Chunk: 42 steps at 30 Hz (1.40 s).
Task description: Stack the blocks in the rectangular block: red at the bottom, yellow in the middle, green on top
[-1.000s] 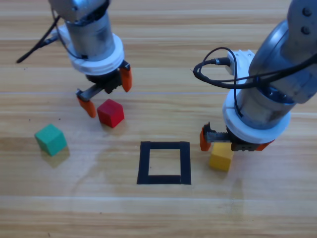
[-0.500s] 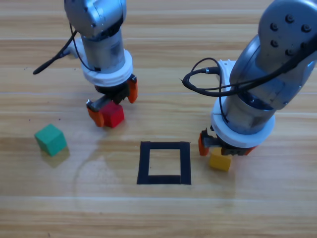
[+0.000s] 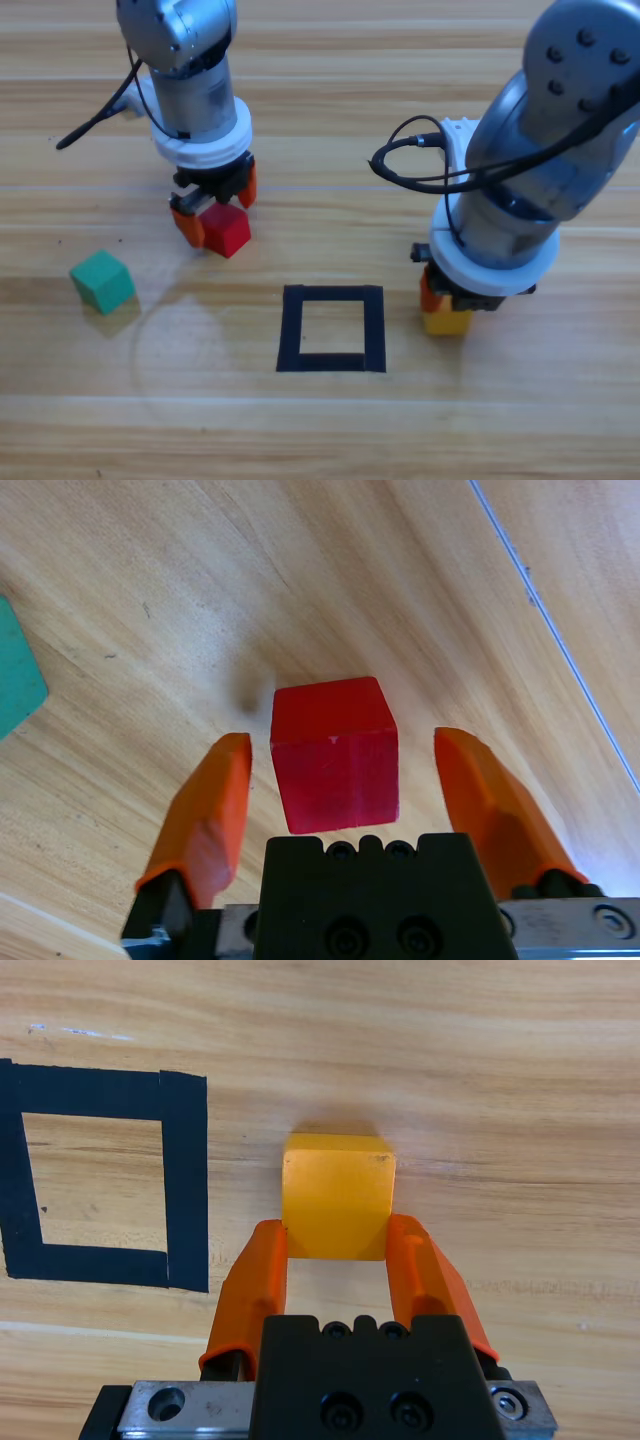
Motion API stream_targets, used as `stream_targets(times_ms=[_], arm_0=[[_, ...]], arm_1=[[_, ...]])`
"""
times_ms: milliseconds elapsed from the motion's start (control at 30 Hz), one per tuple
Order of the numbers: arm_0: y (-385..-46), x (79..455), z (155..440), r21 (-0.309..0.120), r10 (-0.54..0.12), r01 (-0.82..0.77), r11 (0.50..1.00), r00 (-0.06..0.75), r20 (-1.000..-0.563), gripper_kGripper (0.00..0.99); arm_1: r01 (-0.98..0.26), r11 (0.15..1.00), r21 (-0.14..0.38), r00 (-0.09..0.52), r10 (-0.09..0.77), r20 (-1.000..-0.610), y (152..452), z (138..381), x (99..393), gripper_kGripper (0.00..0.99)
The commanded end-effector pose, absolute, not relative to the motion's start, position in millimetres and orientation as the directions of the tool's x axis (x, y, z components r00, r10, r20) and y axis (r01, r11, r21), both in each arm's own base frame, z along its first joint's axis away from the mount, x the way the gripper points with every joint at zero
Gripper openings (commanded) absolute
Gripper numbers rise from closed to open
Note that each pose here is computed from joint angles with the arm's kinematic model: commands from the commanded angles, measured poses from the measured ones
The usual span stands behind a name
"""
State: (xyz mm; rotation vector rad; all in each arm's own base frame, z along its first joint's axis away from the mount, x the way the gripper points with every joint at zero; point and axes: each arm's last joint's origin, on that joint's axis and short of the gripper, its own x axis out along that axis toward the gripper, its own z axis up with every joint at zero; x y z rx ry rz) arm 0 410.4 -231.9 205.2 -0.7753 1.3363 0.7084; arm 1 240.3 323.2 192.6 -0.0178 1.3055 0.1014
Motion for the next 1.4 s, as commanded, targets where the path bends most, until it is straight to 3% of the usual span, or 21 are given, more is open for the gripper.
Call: stream_targets(times_ms=[33, 167, 267, 367, 533, 700, 867, 1067, 1400], arm_0=[[-232, 418, 162, 0.01, 0.043, -0.843, 0.538, 0.015, -0.999, 0.62], [-241, 414, 149, 0.037, 0.044, -0.829, 0.558, -0.015, -0.999, 0.388], [-245, 417, 150, 0.026, 0.038, -0.798, 0.602, -0.004, -0.999, 0.249], [-252, 430, 163, -0.031, 0.011, -0.704, 0.71, 0.054, -0.998, 0.21], [-265, 440, 200, -0.053, -0.015, -0.462, 0.885, 0.086, -0.996, 0.147], [-295, 405, 205, -0.018, -0.01, -0.191, 0.982, 0.042, -0.999, 0.124], [-336, 358, 197, 0.034, 0.034, 0.023, 0.999, 0.009, -0.999, 0.091], [-370, 318, 203, 0.031, 0.029, 0.148, 0.988, 0.02, -0.999, 0.091], [-374, 305, 212, -0.008, -0.01, 0.044, 0.999, 0.046, -0.999, 0.094]], arm_1=[[-0.138, 0.988, 0.072, 0.316, 0.112, -0.942, 289, 255, 213, 0.0], [-0.161, 0.979, 0.123, 0.353, 0.173, -0.919, 262, 287, 193, 0.0], [-0.171, 0.976, 0.133, 0.334, 0.184, -0.924, 261, 287, 188, 0.0], [-0.174, 0.977, 0.126, 0.316, 0.176, -0.932, 261, 282, 187, 0.0], [-0.186, 0.976, 0.116, 0.312, 0.171, -0.935, 259, 280, 186, 0.0], [-0.197, 0.974, 0.114, 0.314, 0.173, -0.934, 257, 282, 185, 0.0], [-0.197, 0.974, 0.112, 0.312, 0.171, -0.935, 256, 283, 184, 0.0], [-0.197, 0.974, 0.109, 0.308, 0.167, -0.937, 254, 282, 183, 0.0], [-0.198, 0.975, 0.104, 0.298, 0.161, -0.941, 254, 279, 182, 0.0]])
